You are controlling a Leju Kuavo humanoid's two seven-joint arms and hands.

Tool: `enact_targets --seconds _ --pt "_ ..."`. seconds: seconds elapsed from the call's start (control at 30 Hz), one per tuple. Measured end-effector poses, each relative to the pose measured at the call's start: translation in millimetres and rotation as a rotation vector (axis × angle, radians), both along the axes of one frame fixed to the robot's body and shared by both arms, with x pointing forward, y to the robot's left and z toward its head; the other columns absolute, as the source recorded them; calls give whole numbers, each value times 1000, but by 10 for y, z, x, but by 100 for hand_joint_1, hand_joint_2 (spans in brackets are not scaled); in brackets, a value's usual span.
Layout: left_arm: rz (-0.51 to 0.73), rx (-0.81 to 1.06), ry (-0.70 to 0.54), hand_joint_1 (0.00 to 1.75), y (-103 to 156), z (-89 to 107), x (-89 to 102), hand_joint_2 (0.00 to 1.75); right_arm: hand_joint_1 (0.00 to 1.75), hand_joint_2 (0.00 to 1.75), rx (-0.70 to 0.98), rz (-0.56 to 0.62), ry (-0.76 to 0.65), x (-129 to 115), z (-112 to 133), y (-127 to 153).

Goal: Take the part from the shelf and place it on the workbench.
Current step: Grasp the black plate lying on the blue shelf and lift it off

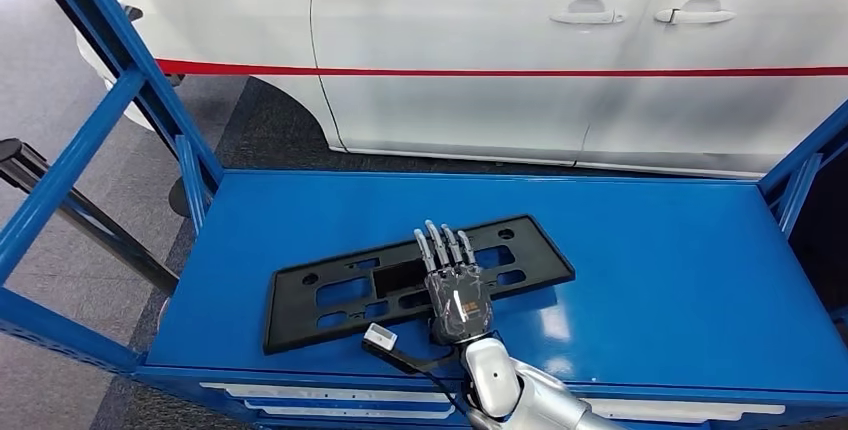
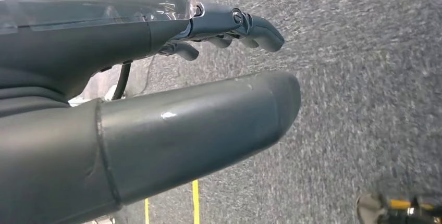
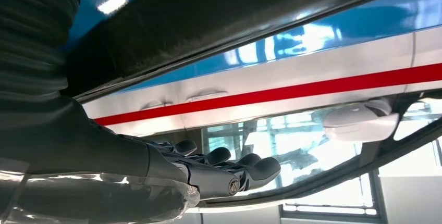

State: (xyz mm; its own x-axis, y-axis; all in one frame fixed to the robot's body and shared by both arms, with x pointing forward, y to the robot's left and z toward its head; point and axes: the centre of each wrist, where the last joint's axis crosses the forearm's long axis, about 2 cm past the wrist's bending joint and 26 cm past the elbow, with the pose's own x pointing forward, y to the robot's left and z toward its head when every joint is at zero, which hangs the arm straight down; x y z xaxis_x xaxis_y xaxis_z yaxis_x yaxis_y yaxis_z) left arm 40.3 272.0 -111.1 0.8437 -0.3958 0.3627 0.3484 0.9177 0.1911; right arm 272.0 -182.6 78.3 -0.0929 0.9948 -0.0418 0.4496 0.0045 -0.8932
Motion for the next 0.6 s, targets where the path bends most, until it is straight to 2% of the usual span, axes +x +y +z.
enact_targets --seconds 0.27,0.3,0.4,0.43,0.6 --pt "-13 7 4 0 36 -3 -20 0 0 175 10 -75 -62 158 174 -355" --pt "-15 7 4 0 36 -3 -17 0 37 175 10 -80 -68 172 191 -387" --pt "-19 6 -2 0 36 -2 -6 0 168 175 -2 -86 -84 230 246 -519" --pt "-20 6 -3 0 36 -2 -3 0 175 175 -9 -84 -86 249 259 -570" --pt "-24 6 -3 0 36 -1 -1 0 175 175 -49 -44 -54 250 213 -760"
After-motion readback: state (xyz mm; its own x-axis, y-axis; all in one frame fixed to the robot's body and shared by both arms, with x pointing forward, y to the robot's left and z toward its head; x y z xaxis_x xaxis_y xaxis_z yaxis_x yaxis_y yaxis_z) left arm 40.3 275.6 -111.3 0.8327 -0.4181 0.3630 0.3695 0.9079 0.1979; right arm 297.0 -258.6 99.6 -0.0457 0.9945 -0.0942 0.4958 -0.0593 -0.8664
